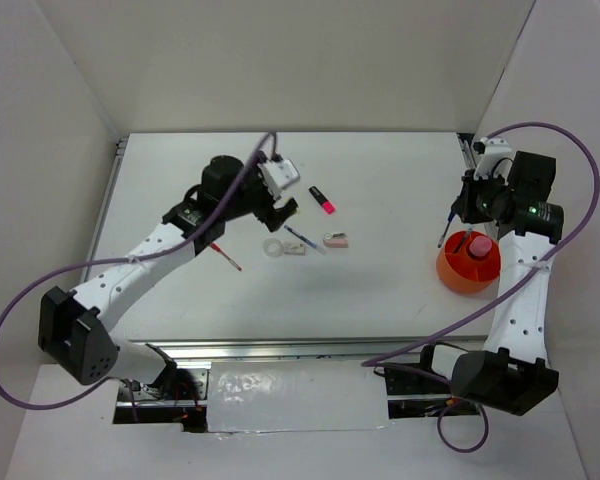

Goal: Sort the stationery into containers
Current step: Place the pen in the storage box.

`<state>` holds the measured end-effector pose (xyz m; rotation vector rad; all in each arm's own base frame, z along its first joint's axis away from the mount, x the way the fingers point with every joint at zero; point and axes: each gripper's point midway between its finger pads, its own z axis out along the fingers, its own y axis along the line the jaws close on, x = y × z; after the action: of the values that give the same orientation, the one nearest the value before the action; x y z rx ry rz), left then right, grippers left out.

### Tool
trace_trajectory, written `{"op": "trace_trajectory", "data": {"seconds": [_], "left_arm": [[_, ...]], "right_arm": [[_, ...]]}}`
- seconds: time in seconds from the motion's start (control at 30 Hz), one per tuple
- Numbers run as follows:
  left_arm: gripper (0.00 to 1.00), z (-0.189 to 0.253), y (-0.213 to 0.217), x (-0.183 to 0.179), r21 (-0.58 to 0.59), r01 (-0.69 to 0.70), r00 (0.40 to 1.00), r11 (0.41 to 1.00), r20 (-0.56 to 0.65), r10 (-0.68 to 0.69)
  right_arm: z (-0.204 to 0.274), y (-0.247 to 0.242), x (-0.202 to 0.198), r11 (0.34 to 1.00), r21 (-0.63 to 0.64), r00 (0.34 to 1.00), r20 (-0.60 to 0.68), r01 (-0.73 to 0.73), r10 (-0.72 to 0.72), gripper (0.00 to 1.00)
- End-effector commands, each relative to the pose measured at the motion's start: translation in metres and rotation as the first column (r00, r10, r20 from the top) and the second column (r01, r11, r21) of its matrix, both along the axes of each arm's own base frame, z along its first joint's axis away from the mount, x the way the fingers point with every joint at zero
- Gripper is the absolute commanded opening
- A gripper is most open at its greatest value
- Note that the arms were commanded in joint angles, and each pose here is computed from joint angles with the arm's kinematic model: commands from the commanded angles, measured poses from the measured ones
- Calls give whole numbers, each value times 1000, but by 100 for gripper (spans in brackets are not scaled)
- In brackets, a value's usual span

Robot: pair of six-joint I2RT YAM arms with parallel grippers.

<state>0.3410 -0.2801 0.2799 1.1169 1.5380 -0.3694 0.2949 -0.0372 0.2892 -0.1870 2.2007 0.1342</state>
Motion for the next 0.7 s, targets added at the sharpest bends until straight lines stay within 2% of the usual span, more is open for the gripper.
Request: {"op": "trace_trajectory", "data": {"seconds": [0.0, 0.3, 0.57, 0.67], "left_arm": [[99, 4, 27, 18, -198, -173, 955, 965, -275, 115], [99, -20, 70, 43, -193, -312, 918, 930, -314, 243], [99, -49, 94, 59, -170, -414, 851, 894, -420, 314], [99, -58, 107, 66, -156, -456, 822, 876, -450, 348]], "right_arm": [[3, -40, 26, 978, -44, 976, 86, 206, -201, 0], [-18, -75, 40, 905, -25, 901, 109, 424, -420, 0], [-45, -83, 46, 887, -38, 887, 62, 461, -458, 0], [-51, -83, 48, 884, -25, 884, 49, 466, -465, 7]]}}
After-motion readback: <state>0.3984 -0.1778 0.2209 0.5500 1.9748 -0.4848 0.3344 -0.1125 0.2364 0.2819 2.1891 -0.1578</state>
